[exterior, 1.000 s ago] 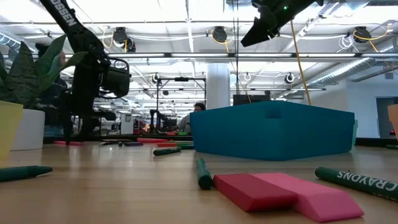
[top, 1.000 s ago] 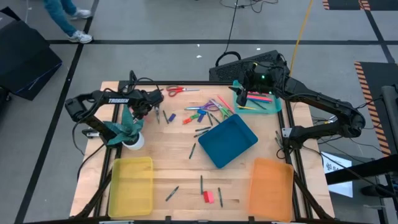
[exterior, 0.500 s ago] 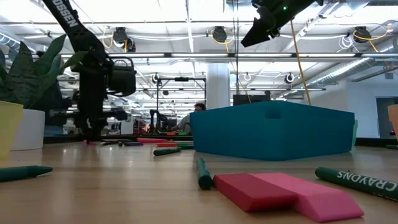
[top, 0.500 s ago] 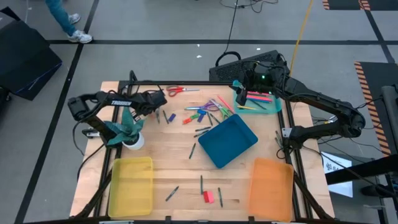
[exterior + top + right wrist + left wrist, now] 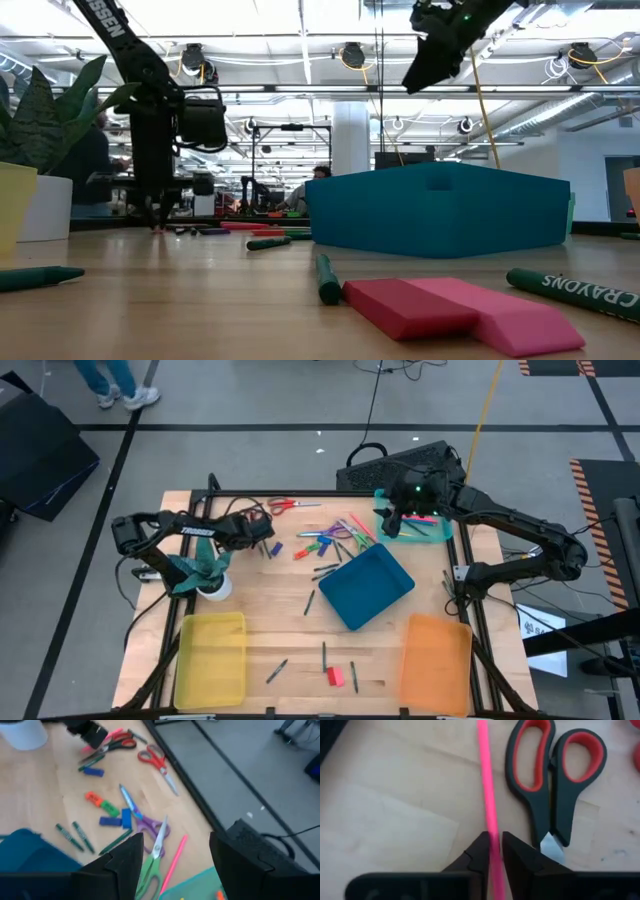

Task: Sort crayons/erasers/pens/pencils in bins
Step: Put the pink pencil into the green bin

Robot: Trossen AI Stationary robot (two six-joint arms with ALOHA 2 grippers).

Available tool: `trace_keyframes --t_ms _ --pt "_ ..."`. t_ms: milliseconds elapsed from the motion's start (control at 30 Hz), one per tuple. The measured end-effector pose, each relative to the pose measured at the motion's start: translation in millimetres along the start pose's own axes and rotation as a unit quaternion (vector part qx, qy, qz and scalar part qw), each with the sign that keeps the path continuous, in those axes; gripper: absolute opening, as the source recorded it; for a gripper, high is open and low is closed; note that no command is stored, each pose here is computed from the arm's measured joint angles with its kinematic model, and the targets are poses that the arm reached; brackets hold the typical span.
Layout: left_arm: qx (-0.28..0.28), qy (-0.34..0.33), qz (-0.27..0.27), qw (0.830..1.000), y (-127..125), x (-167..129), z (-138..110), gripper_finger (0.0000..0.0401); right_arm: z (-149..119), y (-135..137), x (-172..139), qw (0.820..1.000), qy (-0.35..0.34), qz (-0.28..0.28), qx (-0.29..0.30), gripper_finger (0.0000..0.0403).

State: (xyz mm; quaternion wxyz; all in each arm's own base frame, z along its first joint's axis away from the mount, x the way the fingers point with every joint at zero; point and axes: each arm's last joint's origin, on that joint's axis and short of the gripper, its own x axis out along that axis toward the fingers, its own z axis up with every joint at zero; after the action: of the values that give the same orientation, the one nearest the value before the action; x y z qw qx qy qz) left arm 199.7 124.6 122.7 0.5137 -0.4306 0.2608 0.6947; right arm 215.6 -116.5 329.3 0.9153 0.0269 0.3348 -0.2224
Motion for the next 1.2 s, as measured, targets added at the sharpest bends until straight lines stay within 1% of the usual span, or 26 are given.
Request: trace_keyframes --t_ms 67,133,300,367,433,533,633,700,767,867,967,1033,1200 --pt "0.019 -0.001 -0.001 1.0 -0.1 1.7 3.4 0.0078 -1.5 3.2 -0.1 1.0 0.009 0.006 0.001 0.0222" --pt "0.025 -0.004 -0.002 1.0 -0.4 3.7 7.6 0.0106 -2.4 5.9 -0.2 1.0 0.014 0.01 0.001 0.0222" --pt "0.013 -0.035 0.005 0.999 0.0 6.6 15.7 0.0179 -1.2 9.8 -0.4 1.0 0.009 0.016 -0.003 0.0222" --pt "0.009 -0.044 0.009 0.999 0.7 7.6 18.2 0.0199 -1.2 9.9 -0.4 1.0 0.009 0.016 -0.003 0.0222" --pt "0.008 -0.058 0.006 0.998 0.7 8.8 19.3 0.021 -1.2 9.8 -0.4 1.0 0.009 0.016 -0.004 0.0222" --pt "0.0 -0.076 -0.006 0.997 5.1 14.5 15.4 0.021 -1.2 9.8 -0.4 1.0 0.009 0.016 -0.006 0.0222" --pt "-0.01 -0.091 -0.015 0.996 11.9 21.3 9.8 0.0195 -1.2 9.8 -0.4 1.0 0.009 0.016 -0.006 0.0222" --pt "-0.011 -0.099 -0.01 0.995 17.2 24.5 5.4 0.0182 -1.2 9.9 -0.4 1.0 0.009 0.016 -0.009 0.0222" --pt "0.001 -0.098 -0.006 0.995 20.6 25.4 1.9 0.017 -1.2 10.0 -0.4 1.0 0.009 0.016 -0.014 0.0222" --pt "0.039 -0.099 -0.006 0.994 18.7 22.9 -0.5 0.0158 -1.3 10.2 -0.4 0.999 0.009 0.016 -0.035 0.0222" --pt "0.079 -0.107 -0.006 0.991 12.7 19.4 1.0 0.0153 -1.3 10.2 -0.4 0.999 0.009 0.017 -0.051 0.0222" --pt "0.093 -0.109 -0.012 0.99 9.8 18.4 2.3 0.0152 -1.3 10.2 -0.4 0.998 0.009 0.017 -0.057 0.0222" --pt "0.103 -0.105 -0.056 0.988 0.5 18.4 5.1 0.0152 -1.0 13.2 -0.6 0.997 0.008 0.021 -0.073 0.0222"
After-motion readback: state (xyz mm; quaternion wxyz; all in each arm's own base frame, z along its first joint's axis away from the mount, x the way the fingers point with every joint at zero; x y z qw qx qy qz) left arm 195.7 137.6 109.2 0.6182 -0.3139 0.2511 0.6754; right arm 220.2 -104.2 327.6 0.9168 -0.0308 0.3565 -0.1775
